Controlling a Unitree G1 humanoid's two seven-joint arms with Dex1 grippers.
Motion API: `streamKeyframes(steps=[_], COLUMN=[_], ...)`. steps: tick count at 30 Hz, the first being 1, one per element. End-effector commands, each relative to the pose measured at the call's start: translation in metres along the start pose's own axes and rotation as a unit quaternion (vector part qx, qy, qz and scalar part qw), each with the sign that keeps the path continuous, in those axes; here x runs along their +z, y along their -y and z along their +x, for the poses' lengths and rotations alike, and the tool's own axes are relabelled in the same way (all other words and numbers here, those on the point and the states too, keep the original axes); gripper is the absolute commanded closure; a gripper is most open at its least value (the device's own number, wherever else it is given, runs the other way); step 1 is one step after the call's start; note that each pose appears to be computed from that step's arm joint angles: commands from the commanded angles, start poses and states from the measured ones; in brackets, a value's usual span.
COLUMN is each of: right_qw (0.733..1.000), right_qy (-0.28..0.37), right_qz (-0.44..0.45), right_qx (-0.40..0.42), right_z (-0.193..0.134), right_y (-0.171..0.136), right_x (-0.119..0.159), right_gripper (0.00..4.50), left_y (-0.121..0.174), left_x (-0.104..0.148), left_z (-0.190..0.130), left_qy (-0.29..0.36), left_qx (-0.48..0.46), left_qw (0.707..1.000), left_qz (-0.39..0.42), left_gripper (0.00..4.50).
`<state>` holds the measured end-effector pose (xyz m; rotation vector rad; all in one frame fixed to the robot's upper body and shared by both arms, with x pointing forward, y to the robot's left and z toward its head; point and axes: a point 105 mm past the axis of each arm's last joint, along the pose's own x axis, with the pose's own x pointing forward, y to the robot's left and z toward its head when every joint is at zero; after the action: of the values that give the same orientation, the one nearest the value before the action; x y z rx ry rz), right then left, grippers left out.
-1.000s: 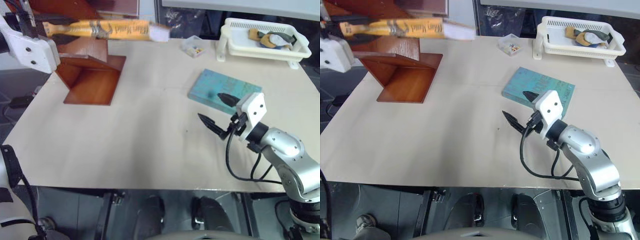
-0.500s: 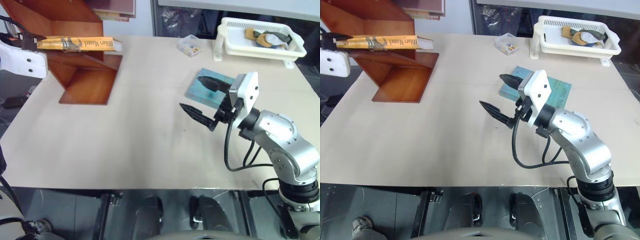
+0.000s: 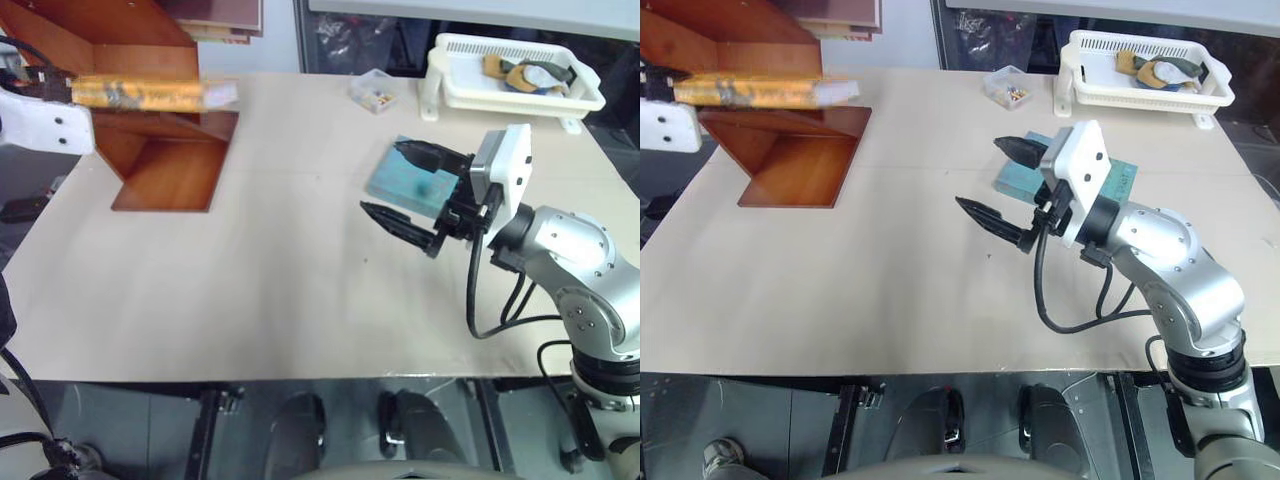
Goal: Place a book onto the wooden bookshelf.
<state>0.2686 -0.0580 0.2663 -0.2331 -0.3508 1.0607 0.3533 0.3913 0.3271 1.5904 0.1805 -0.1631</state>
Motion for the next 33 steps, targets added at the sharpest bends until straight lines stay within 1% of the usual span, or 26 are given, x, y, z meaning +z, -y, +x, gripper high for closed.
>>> streamKeyframes(steps=[1,3,4,7,8,10,11,13,14,15,16,17,18,19,20,21,22,23,25,26,28,31,32,33], right_qw=[1.0,1.0,1.0,1.0,1.0,1.0,1.0,1.0,1.0,1.0,1.0,1.0,1.0,0.999,0.999,0.999,0.998,0.997,0.996,0.996,0.995,0.993,0.993,0.992], right_qy=[0.017,0.016,0.015,0.013,0.012,0.006,0.002,-0.003,-0.004,-0.005,-0.007,-0.009,-0.012,-0.015,-0.019,-0.023,-0.028,-0.033,-0.038,-0.04,-0.041,-0.046,-0.046,-0.046], right_qz=[-0.02,-0.019,-0.019,-0.018,-0.018,-0.013,-0.011,-0.009,-0.009,-0.008,-0.009,-0.01,-0.013,-0.016,-0.022,-0.025,-0.031,-0.036,-0.04,-0.042,-0.043,-0.046,-0.047,-0.047], right_qx=[-0.002,-0.003,-0.003,-0.003,-0.003,-0.004,-0.005,-0.006,-0.008,-0.01,-0.014,-0.017,-0.023,-0.027,-0.033,-0.039,-0.046,-0.052,-0.066,-0.072,-0.08,-0.096,-0.1,-0.104], right_z=[-0.001,0.001,0.001,0.002,0.002,-0.002,-0.003,-0.006,-0.007,-0.008,-0.009,-0.009,-0.01,-0.011,-0.013,-0.014,-0.016,-0.018,-0.021,-0.022,-0.024,-0.026,-0.026,-0.026], right_y=[0.002,0.005,0.005,0.008,0.009,0.01,0.01,0.012,0.013,0.015,0.016,0.017,0.019,0.02,0.021,0.023,0.024,0.024,0.025,0.025,0.024,0.023,0.023,0.022], right_x=[0.013,0.012,0.011,0.009,0.008,0.003,0.0,-0.004,-0.004,-0.005,-0.005,-0.005,-0.005,-0.005,-0.005,-0.005,-0.006,-0.005,-0.005,-0.005,-0.004,-0.004,-0.004,-0.003], right_gripper=[0.0,0.0,0.0,0.0,0.0,0.0,0.0,0.0,0.0,0.0,0.0,0.0,0.0,0.0,0.0,0.0,0.0,0.0,0.0,0.0,0.0,0.0,0.0,0.0], left_y=[-0.016,-0.019,-0.02,-0.032,-0.033,-0.039,-0.036,-0.032,-0.026,-0.02,-0.005,0.008,0.03,0.044,0.053,0.058,0.063,0.063,0.056,0.049,0.04,0.026,0.022,0.023], left_x=[-0.013,-0.012,-0.011,-0.008,-0.006,-0.001,0.005,0.018,0.03,0.044,0.065,0.084,0.115,0.136,0.155,0.169,0.185,0.202,0.219,0.222,0.226,0.218,0.211,0.199], left_z=[-0.021,-0.028,-0.03,-0.048,-0.053,-0.065,-0.069,-0.07,-0.068,-0.063,-0.055,-0.051,-0.04,-0.036,-0.028,-0.018,-0.008,0.0,0.02,0.029,0.038,0.059,0.065,0.072], left_qy=[-0.002,0.019,0.027,0.089,0.108,0.166,0.2,0.271,0.303,0.339,0.368,0.387,0.411,0.422,0.423,0.415,0.406,0.408,0.376,0.361,0.341,0.268,0.242,0.208], left_qx=[0.048,0.065,0.07,0.119,0.127,0.156,0.154,0.148,0.137,0.135,0.115,0.098,0.08,0.069,0.081,0.098,0.1,0.108,0.149,0.18,0.212,0.283,0.303,0.317], left_qw=[0.998,0.997,0.996,0.983,0.979,0.961,0.953,0.929,0.918,0.897,0.88,0.864,0.834,0.813,0.788,0.765,0.753,0.741,0.728,0.718,0.709,0.703,0.702,0.693], left_qz=[-0.032,-0.049,-0.054,-0.11,-0.118,-0.157,-0.165,-0.204,-0.215,-0.249,-0.277,-0.308,-0.358,-0.394,-0.44,-0.483,-0.509,-0.523,-0.554,-0.567,-0.58,-0.595,-0.598,-0.613], left_gripper=[0.84,0.15,0.15,0.15,0.15,0.15,0.15,0.7,0.93,1.23,1.65,1.94,2.42,2.9,3.36,3.36,3.36,3.36,3.36,3.36,3.36,3.36,3.36,3.36])
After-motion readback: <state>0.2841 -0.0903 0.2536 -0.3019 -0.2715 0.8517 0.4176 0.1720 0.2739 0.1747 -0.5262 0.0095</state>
